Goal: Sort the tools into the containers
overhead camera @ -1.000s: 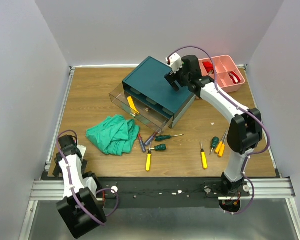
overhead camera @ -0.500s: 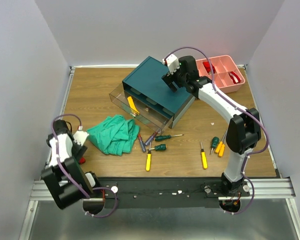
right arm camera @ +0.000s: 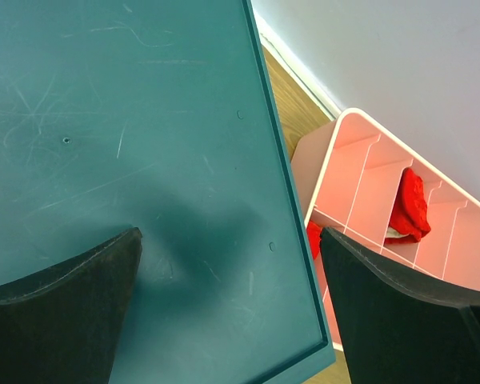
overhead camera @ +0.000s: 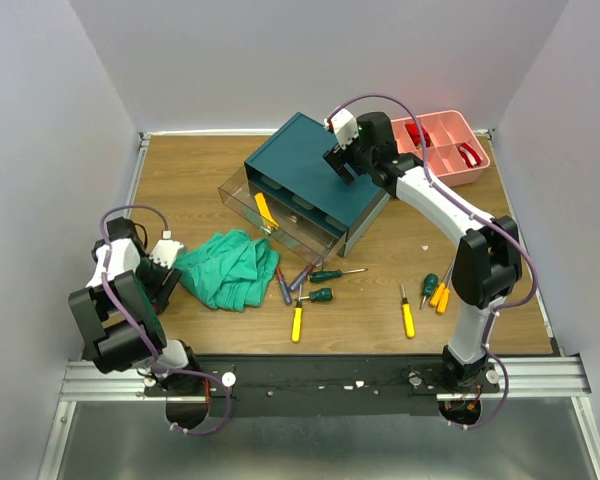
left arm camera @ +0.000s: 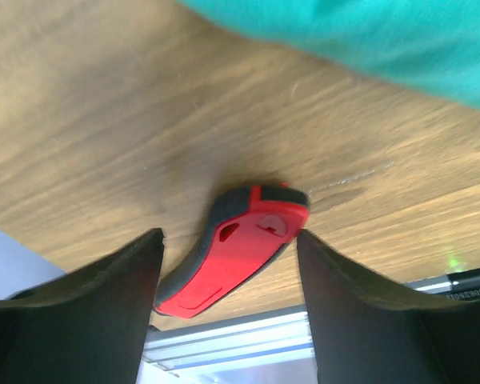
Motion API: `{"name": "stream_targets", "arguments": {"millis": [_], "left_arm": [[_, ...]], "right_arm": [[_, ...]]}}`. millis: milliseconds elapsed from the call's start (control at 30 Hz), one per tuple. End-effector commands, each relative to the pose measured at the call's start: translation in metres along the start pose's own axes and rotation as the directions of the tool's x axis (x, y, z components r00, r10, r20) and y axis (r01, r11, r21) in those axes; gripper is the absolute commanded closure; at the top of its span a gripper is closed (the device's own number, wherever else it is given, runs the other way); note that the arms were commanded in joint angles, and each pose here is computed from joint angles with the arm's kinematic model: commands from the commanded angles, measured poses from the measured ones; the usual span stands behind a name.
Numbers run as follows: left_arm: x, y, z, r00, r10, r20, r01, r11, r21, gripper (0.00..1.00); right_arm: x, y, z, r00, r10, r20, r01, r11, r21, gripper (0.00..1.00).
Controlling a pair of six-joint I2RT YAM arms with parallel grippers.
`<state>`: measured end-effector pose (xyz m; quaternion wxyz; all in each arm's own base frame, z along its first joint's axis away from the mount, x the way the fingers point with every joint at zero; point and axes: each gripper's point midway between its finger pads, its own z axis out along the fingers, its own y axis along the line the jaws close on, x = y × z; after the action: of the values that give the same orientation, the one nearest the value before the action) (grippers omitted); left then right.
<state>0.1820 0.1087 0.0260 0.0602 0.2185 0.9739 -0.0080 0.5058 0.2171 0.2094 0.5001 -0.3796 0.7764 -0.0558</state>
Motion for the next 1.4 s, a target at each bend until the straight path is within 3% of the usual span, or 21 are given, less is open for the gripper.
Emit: {"name": "stream_targets", "arguments": {"millis": [0, 300, 433, 567, 600, 633, 733, 933, 1033, 1200, 1233, 1300, 1333, 1367], "left_arm": [[-0.005, -0.008, 0.002, 0.999, -0.028, -0.018, 0.029, 0.997, 0.068, 0.31], [0.025, -0.019, 0.005, 0.990, -0.056, -0.132, 0.064, 0.997, 0.052, 0.44], [0.022, -0.020, 0.002, 0.992, -0.050, -0.117, 0.057, 0.996, 0.064, 0.61], [-0.033, -0.018, -0.041, 0.995, -0.024, 0.096, 0.010, 0.990, 0.144, 0.92], [-0.050, -0.028, -0.053, 0.983, -0.021, 0.180, -0.018, 0.978, 0.209, 0.93], [-0.050, -0.041, -0.068, 0.980, 0.013, 0.197, -0.068, 0.960, 0.273, 0.93], [-0.079, -0.058, -0.112, 0.942, 0.056, 0.331, -0.173, 0.926, 0.336, 0.95], [-0.143, -0.109, -0.176, 0.833, 0.238, 0.500, -0.432, 0.844, 0.318, 0.96], [-0.186, -0.138, -0.203, 0.766, 0.225, 0.602, -0.491, 0.809, 0.323, 0.97], [-0.253, -0.178, -0.248, 0.648, 0.007, 0.761, -0.491, 0.768, 0.412, 1.00], [-0.277, -0.179, -0.264, 0.593, -0.071, 0.802, -0.476, 0.773, 0.421, 1.00], [-0.290, -0.189, -0.269, 0.584, -0.201, 0.786, -0.437, 0.739, 0.513, 1.00], [-0.313, -0.183, -0.287, 0.471, -0.217, 0.855, -0.473, 0.755, 0.453, 1.00], [-0.319, -0.186, -0.293, 0.519, -0.385, 0.763, -0.375, 0.700, 0.608, 1.00]], "right_arm": [[0.003, 0.005, 0.000, 1.000, -0.014, -0.010, 0.014, 1.000, 0.004, 0.00], [0.000, 0.003, -0.002, 1.000, -0.017, 0.002, 0.017, 1.000, 0.007, 0.00], [0.000, 0.003, -0.004, 1.000, -0.020, 0.003, 0.020, 1.000, 0.012, 0.00], [-0.004, -0.002, -0.009, 1.000, -0.020, 0.013, 0.020, 1.000, 0.024, 0.00], [-0.004, -0.003, -0.010, 1.000, -0.020, 0.015, 0.020, 0.999, 0.027, 0.00], [-0.004, -0.003, -0.011, 1.000, -0.018, 0.015, 0.018, 0.999, 0.027, 0.00], [-0.004, -0.003, -0.015, 1.000, -0.018, 0.022, 0.017, 0.999, 0.027, 0.00], [-0.004, -0.006, -0.020, 0.999, -0.031, 0.030, 0.030, 0.999, 0.041, 0.00], [-0.007, -0.009, -0.021, 0.999, -0.038, 0.039, 0.036, 0.998, 0.052, 0.00], [-0.009, -0.012, -0.023, 0.998, -0.046, 0.047, 0.043, 0.997, 0.065, 0.00], [-0.007, -0.013, -0.023, 0.998, -0.050, 0.044, 0.046, 0.997, 0.068, 0.00], [-0.008, -0.014, -0.027, 0.997, -0.053, 0.047, 0.050, 0.996, 0.074, 0.00], [-0.004, -0.014, -0.026, 0.997, -0.058, 0.043, 0.055, 0.996, 0.072, 0.00], [-0.003, -0.012, -0.028, 0.997, -0.060, 0.042, 0.057, 0.996, 0.072, 0.00]]}}
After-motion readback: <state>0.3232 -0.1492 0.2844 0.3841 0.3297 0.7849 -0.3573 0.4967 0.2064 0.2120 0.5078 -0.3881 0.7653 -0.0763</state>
